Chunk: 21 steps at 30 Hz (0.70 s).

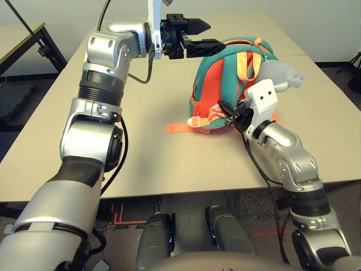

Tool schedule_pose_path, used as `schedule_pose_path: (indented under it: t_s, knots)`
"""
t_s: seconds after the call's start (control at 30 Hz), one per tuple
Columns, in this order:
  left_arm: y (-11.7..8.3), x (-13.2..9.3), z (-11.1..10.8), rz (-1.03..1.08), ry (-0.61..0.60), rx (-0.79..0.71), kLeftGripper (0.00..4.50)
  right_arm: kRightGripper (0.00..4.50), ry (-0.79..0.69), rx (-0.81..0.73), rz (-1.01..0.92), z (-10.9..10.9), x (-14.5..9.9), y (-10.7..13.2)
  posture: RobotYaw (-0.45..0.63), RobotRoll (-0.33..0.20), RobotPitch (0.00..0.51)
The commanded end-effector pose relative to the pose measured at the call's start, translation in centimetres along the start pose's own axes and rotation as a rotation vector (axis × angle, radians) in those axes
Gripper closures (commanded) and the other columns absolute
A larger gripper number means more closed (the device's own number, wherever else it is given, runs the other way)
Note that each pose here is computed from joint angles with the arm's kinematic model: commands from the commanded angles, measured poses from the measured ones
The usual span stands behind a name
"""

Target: Put the pencil case into the backpack and zip it.

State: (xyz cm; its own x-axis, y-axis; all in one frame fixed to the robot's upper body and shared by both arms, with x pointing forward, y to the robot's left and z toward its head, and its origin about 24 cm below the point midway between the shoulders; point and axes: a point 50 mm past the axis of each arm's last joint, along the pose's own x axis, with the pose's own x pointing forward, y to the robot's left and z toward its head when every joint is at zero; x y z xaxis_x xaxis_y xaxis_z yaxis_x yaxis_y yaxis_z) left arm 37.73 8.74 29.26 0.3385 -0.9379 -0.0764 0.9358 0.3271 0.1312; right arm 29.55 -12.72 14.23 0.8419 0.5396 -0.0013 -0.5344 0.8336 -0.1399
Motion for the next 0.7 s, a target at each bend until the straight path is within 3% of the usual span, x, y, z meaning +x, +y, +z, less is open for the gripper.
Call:
schedule_pose_path:
  t_s: [0.03,0.7]
  knots:
    - [0.32,0.27,-0.73,0.022,0.016,-0.003,0.0,3.87,0.001,0.009,0.055,-0.21,0.45,0.95,-0.26,0.0,0.075]
    - [0.22,0.45,-0.49,0.0,0.009,0.003,0.0,3.87,0.007,0.012,0.064,-0.37,0.46,1.07,-0.26,0.0,0.081]
